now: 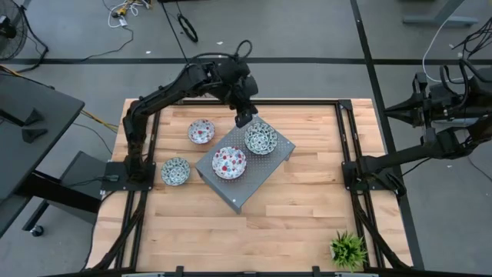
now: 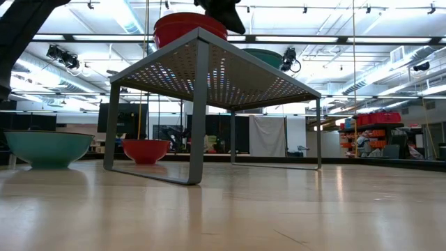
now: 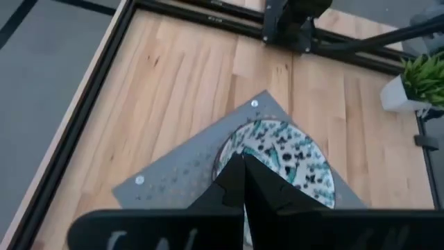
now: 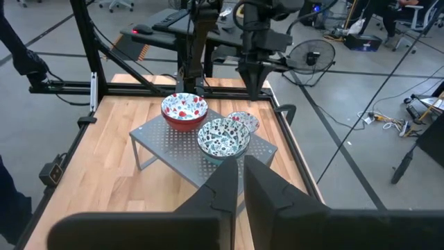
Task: Pick & Place Mini bowls
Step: Stack the bottom blue patterned bowl on top of the blue patterned bowl on the shelf
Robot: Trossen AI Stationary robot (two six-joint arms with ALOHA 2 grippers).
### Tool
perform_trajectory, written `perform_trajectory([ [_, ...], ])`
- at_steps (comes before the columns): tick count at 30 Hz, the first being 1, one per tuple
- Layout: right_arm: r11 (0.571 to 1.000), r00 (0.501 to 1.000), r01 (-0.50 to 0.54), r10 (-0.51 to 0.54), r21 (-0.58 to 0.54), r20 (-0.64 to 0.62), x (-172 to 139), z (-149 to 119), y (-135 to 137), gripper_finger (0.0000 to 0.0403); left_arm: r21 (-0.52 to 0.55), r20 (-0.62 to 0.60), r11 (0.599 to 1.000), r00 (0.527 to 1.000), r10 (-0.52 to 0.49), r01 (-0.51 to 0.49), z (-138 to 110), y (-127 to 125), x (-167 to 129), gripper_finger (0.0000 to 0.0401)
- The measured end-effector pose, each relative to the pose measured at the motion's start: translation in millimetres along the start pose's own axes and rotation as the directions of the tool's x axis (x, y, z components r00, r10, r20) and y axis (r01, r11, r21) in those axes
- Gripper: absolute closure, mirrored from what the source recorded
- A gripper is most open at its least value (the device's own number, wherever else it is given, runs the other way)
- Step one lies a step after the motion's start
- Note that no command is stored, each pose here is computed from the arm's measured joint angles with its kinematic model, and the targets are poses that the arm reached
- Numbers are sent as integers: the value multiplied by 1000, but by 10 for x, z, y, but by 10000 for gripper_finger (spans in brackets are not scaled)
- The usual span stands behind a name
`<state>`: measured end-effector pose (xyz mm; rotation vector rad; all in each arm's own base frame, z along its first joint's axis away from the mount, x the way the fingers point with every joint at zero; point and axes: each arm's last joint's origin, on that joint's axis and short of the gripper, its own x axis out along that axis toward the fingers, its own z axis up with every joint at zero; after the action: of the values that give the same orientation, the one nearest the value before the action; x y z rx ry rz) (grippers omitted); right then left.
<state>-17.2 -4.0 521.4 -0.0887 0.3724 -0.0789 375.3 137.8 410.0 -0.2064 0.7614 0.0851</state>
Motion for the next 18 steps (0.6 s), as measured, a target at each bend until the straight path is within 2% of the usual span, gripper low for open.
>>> perform_trajectory([
  [18, 1000, 1000, 0, 0, 0, 0, -1, -1, 0, 376, 58, 132, 998, 990, -47, 40, 137, -115, 15, 401],
])
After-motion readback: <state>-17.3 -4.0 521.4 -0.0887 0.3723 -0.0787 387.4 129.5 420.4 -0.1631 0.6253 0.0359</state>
